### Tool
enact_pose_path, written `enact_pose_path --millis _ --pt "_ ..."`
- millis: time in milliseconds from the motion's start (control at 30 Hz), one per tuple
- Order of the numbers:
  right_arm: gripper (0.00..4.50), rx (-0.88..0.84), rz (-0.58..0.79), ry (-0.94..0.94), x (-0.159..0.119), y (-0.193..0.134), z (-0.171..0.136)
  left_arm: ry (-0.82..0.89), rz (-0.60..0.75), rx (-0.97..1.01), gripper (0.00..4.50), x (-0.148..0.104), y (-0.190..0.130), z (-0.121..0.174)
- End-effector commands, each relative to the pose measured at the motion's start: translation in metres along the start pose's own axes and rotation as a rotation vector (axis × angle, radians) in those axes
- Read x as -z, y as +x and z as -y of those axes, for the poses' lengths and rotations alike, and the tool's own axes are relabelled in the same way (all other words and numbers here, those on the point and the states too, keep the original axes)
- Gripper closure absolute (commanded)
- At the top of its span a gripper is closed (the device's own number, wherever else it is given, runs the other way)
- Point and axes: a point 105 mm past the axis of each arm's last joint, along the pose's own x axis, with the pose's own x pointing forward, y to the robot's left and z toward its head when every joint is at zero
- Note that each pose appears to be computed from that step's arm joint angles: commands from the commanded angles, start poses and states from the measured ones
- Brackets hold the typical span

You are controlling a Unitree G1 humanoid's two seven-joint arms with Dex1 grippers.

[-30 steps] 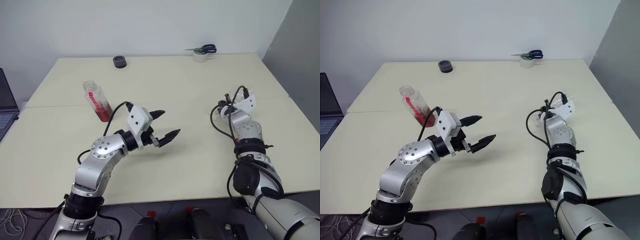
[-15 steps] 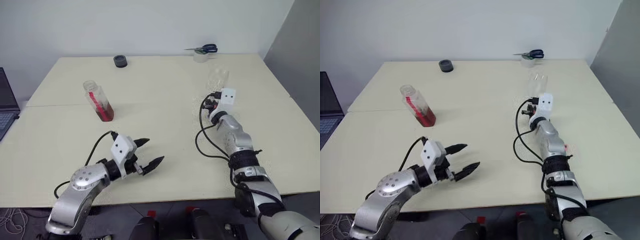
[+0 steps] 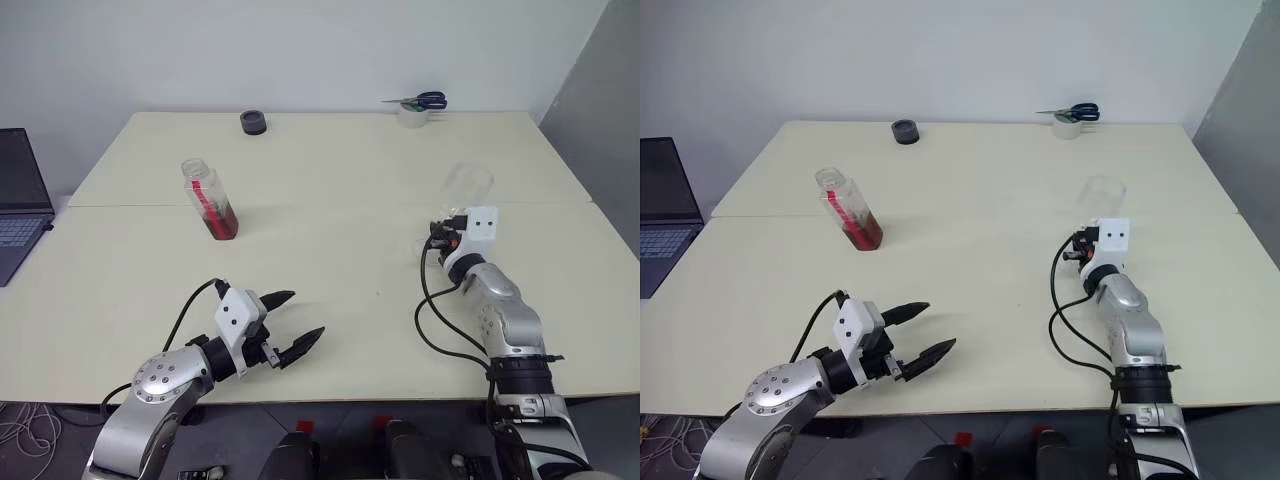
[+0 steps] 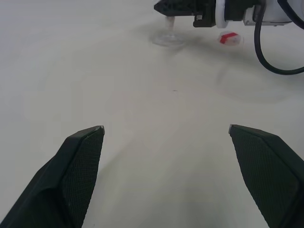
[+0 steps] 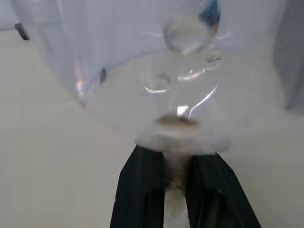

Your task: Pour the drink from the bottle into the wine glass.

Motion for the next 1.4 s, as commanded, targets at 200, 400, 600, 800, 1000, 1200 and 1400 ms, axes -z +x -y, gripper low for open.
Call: enact_pose_path --millis 200,400,600,800,1000,1200,1400 --pt "4.26 -0.117 -0.092 -0.168 0.027 -0.012 -0.022 0.014 0.053 0.053 0.00 -0.012 0.001 0.003" --pt "4.26 -0.259 -0.046 -0.237 0.021 -0.005 -0.058 0.000 0.056 0.079 0.00 -0.019 0.000 0.002" --pt "4.26 -0.357 0.133 -0.306 -0.022 0.036 -0.100 -0.045 0.095 -0.040 0.00 -0.030 -0.001 -0.017" --pt "4.26 -0.447 0.195 -0.281 -0.037 0.063 -0.150 -0.013 0.076 -0.163 0.00 -0.032 -0.020 -0.029" --pt "4.26 -0.537 0.181 -0.268 -0.028 0.066 -0.189 0.020 0.057 -0.295 0.00 -0.032 -0.040 -0.027" --pt "4.26 -0.585 0.126 -0.243 -0.011 0.064 -0.202 0.066 0.058 -0.425 0.00 -0.031 -0.056 -0.023" --pt "4.26 -0.586 0.109 -0.237 -0.005 0.063 -0.202 0.056 0.063 -0.456 0.00 -0.031 -0.058 -0.023"
